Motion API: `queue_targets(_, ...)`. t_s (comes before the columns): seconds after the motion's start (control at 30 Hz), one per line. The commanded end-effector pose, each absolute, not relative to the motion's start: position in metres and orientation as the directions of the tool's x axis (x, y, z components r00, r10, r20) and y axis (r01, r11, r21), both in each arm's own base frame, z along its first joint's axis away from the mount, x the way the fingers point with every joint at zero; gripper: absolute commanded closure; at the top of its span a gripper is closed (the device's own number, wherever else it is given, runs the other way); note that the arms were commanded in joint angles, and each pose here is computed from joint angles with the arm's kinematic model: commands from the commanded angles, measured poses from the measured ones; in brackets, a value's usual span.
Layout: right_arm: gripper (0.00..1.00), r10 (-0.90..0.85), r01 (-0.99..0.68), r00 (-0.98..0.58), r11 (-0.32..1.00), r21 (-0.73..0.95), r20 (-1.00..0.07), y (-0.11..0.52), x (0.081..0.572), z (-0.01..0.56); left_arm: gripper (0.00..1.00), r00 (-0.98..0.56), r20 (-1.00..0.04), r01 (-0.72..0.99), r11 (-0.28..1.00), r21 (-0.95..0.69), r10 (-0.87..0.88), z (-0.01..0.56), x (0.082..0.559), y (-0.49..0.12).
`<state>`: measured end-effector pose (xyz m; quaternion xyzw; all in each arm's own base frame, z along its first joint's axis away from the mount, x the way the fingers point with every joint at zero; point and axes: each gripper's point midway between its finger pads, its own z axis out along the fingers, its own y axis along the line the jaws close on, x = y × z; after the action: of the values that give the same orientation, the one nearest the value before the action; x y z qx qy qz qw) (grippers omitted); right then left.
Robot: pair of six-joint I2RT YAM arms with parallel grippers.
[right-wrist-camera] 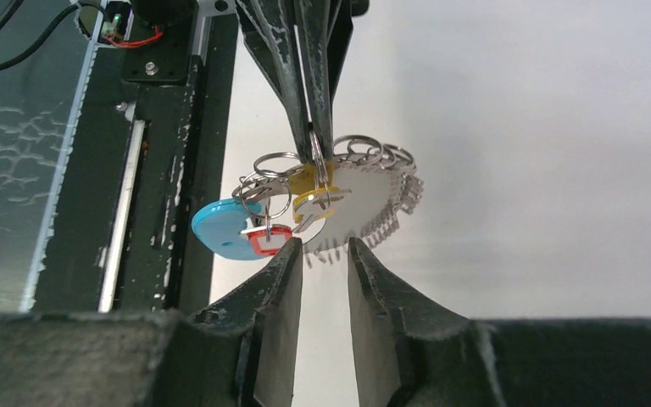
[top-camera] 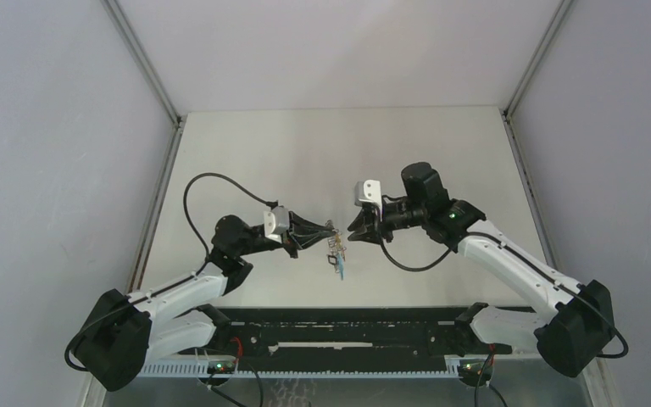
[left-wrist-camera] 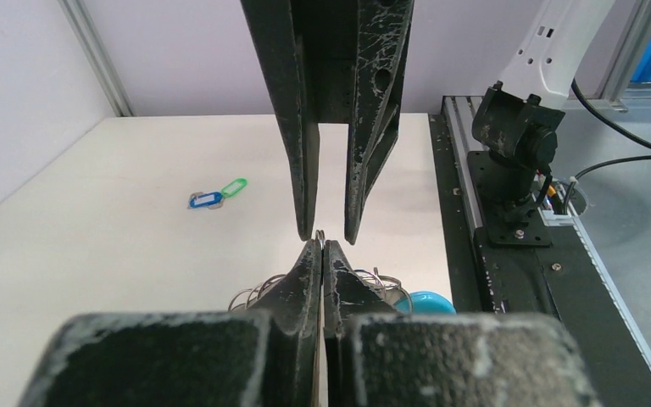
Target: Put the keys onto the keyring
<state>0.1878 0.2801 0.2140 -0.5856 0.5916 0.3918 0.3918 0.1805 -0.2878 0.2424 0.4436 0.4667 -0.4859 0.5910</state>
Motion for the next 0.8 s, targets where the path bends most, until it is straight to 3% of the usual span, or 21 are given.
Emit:
queue_targets(0.0,0.73,-0.240,-0.980,0.201,-0.052,-0.195,-0.950,0.292,0.195,0.246,1.00,0.138,-0.969,0.985,0.128,0.114,-0.204,0.254,0.176,-0.286)
queue_targets(0.77,0.80,-0.161,-0.969,0.213,-0.161,-0.187,-0.964,0.311,0.186,0.246,1.00,0.139,-0.969,0.986,0.116,0.117,-0.207,0.256,0.173,-0.286)
